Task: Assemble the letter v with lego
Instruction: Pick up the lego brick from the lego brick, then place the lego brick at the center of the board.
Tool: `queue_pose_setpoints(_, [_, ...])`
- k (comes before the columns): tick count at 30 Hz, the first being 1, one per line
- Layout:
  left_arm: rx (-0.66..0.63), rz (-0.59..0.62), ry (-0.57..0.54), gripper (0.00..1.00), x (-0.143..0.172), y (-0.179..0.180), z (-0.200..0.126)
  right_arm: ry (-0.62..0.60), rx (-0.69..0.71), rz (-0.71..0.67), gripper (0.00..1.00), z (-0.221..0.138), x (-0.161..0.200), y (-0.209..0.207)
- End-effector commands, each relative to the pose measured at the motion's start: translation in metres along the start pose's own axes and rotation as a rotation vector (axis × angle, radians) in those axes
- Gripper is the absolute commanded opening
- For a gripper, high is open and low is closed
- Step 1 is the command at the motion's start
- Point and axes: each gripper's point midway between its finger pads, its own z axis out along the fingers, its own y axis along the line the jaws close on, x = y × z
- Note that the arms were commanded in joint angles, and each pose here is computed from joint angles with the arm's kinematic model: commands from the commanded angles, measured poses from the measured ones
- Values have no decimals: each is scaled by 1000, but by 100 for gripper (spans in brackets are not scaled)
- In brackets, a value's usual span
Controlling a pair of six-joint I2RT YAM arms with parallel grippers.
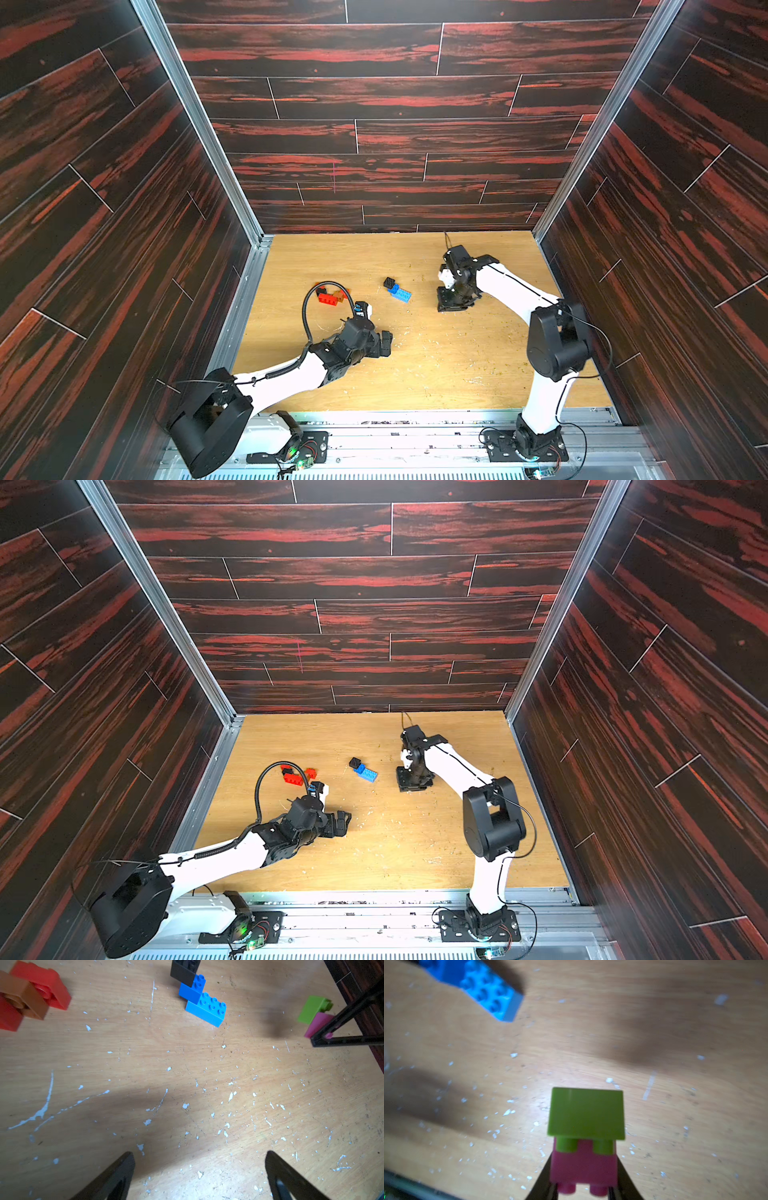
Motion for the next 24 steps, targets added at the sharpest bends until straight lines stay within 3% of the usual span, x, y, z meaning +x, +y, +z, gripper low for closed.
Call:
queue_pose_setpoints(1, [-43, 2, -21, 100, 0, 10, -9, 121, -65, -118, 19, 6, 21, 30])
queue_pose_setpoints(10, [-55, -1, -30, 100, -1, 14, -16, 272, -37, -255, 19, 42, 43, 72])
queue_pose_setpoints(24, [-59, 0, -26, 100, 2, 16, -18, 345, -16, -259, 20, 36, 59, 84])
